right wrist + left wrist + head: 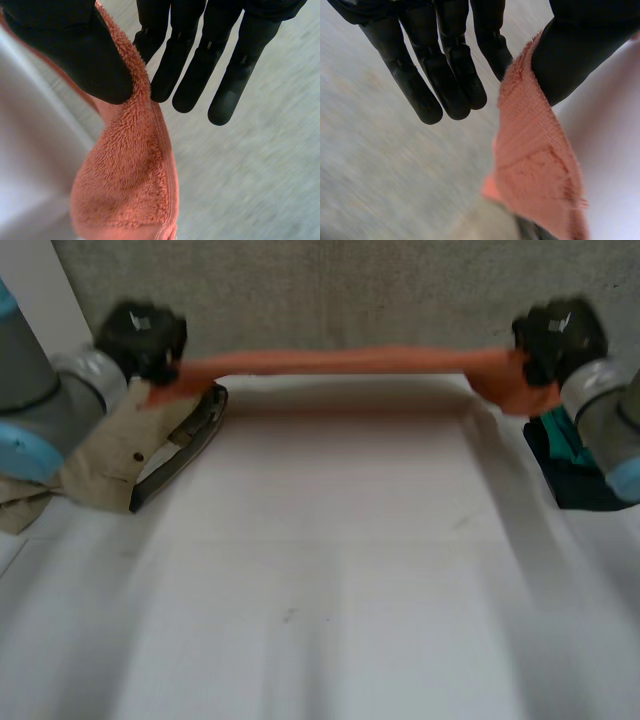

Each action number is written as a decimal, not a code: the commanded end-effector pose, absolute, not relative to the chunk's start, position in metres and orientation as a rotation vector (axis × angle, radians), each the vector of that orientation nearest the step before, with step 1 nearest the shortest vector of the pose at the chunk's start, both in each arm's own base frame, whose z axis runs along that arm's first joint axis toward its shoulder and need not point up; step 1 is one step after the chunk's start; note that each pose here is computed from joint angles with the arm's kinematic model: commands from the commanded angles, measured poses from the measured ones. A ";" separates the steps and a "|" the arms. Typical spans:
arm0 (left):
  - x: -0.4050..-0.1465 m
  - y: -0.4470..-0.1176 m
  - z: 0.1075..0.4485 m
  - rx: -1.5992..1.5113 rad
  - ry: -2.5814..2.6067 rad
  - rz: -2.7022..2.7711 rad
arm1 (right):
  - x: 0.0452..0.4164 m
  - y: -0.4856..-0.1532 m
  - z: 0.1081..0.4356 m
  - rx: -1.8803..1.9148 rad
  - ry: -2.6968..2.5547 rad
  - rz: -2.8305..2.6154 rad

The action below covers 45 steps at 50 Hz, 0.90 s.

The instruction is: Fold the laundry.

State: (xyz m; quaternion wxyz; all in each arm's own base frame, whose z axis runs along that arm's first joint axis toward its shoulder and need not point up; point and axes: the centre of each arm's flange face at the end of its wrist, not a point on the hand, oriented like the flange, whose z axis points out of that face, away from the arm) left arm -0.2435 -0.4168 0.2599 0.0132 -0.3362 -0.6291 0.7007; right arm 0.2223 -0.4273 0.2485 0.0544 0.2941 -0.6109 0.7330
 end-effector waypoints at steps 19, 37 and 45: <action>-0.223 -0.369 0.156 -1.427 -2.148 1.799 | 0.178 -0.409 0.129 0.937 -2.257 1.756; -0.210 -0.338 0.177 -1.431 -2.186 1.716 | 0.151 -0.379 0.159 0.984 -2.357 1.648; -0.191 -0.292 0.175 -1.534 -2.304 1.416 | 0.124 -0.342 0.182 1.125 -2.367 1.416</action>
